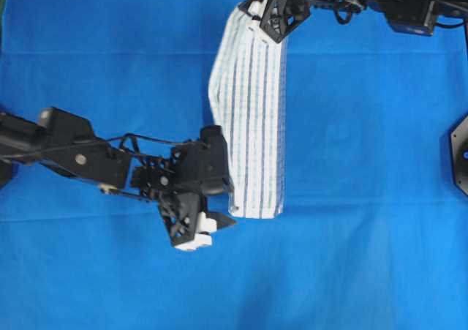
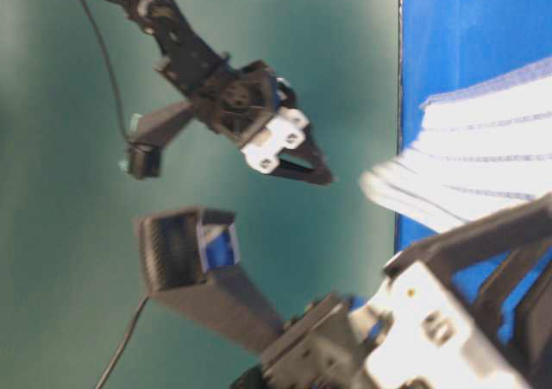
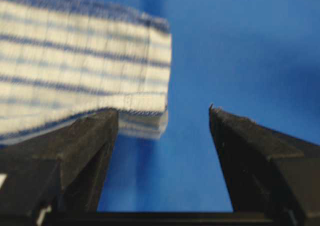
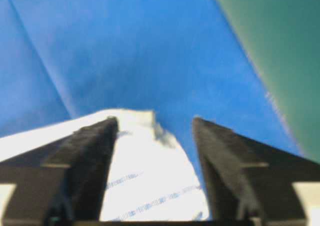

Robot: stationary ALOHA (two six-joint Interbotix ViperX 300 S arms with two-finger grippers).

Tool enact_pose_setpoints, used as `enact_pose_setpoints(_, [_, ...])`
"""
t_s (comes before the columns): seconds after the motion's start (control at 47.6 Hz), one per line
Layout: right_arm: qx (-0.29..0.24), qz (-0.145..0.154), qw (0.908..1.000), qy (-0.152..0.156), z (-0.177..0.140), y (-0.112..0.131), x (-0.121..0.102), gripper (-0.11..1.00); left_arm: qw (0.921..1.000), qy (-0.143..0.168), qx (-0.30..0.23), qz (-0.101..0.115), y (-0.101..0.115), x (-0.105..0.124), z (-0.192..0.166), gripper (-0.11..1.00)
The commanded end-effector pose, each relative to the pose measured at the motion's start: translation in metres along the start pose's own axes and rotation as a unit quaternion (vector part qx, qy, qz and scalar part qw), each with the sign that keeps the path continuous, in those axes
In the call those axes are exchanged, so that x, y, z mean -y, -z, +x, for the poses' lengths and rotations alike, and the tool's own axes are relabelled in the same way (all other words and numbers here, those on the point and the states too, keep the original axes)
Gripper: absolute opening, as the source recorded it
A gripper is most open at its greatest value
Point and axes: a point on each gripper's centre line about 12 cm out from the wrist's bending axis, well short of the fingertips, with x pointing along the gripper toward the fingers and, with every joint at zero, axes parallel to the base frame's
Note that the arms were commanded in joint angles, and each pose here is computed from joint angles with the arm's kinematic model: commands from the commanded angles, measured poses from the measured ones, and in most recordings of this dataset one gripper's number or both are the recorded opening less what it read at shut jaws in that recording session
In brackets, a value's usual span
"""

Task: Fold the blue towel.
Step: 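Lower the strip, open both grippers and withdraw them sideways, then move both grippers to the strip's top corners and grasp them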

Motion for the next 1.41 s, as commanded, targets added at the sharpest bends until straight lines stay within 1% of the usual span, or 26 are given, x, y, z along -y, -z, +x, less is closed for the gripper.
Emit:
enact_pose_setpoints(0.0, [0.039,0.000,0.9992,0.001,-0.026,-0.022,0.002,0.57,0.9999,0.001,0.012,0.000,-0.013,0.000,-0.023,0.65])
enact_pose_setpoints(0.063, [0.046,0.001,0.9989,0.001,-0.036,-0.023,0.003,0.54,1.0000,-0.003,0.007,0.000,-0.011,-0.002,-0.034,0.65])
enact_pose_setpoints(0.126, [0.051,0.001,0.9987,0.001,-0.046,-0.021,0.003,0.55,1.0000,-0.005,0.007,-0.001,-0.009,-0.006,-0.047,0.65])
enact_pose_setpoints(0.252, [0.061,0.001,0.9982,-0.005,-0.067,-0.013,0.000,0.55,0.9996,-0.010,0.024,0.006,-0.007,-0.015,-0.073,0.65])
enact_pose_setpoints(0.357, [0.079,-0.001,0.9966,-0.022,-0.089,-0.002,-0.011,0.55,0.9986,-0.012,0.047,0.019,-0.005,-0.022,-0.091,0.65])
enact_pose_setpoints(0.441, [0.098,-0.008,0.9944,-0.039,-0.105,0.008,-0.021,0.55,0.9965,-0.012,0.080,0.025,-0.005,-0.027,-0.104,0.65])
enact_pose_setpoints(0.525, [0.122,-0.014,0.9907,-0.059,-0.120,0.017,-0.030,0.55,0.9920,-0.017,0.122,0.026,-0.006,-0.038,-0.116,0.65])
enact_pose_setpoints(0.546, [0.134,-0.015,0.9886,-0.067,-0.128,0.019,-0.033,0.55,0.9907,-0.020,0.132,0.026,-0.006,-0.041,-0.119,0.65])
enact_pose_setpoints(0.651, [0.170,-0.010,0.9813,-0.089,-0.149,0.028,-0.041,0.55,0.9834,-0.035,0.175,0.035,-0.006,-0.055,-0.132,0.65])
enact_pose_setpoints(0.714, [0.188,-0.009,0.9769,-0.101,-0.159,0.035,-0.044,0.55,0.9775,-0.046,0.201,0.044,-0.006,-0.063,-0.142,0.65])
enact_pose_setpoints(0.756, [0.197,-0.008,0.9741,-0.110,-0.166,0.042,-0.046,0.55,0.9723,-0.053,0.223,0.047,-0.006,-0.068,-0.150,0.65])
enact_pose_setpoints(0.883, [0.211,-0.003,0.9700,-0.121,-0.175,0.057,-0.047,0.55,0.9631,-0.072,0.256,0.040,-0.004,-0.081,-0.164,0.65])
enact_pose_setpoints(0.946, [0.210,0.001,0.9695,-0.125,-0.175,0.066,-0.048,0.55,0.9599,-0.081,0.266,0.034,-0.001,-0.088,-0.170,0.65])
enact_pose_setpoints(1.03, [0.212,0.004,0.9682,-0.132,-0.175,0.077,-0.049,0.55,0.9577,-0.089,0.272,0.029,0.004,-0.093,-0.172,0.65])
enact_pose_setpoints(1.135, [0.213,0.007,0.9675,-0.137,-0.173,0.085,-0.050,0.55,0.9564,-0.090,0.276,0.028,0.007,-0.095,-0.172,0.66])
enact_pose_setpoints(1.387, [0.212,0.008,0.9677,-0.137,-0.171,0.086,-0.050,0.55,0.9574,-0.091,0.273,0.027,0.004,-0.096,-0.168,0.66])
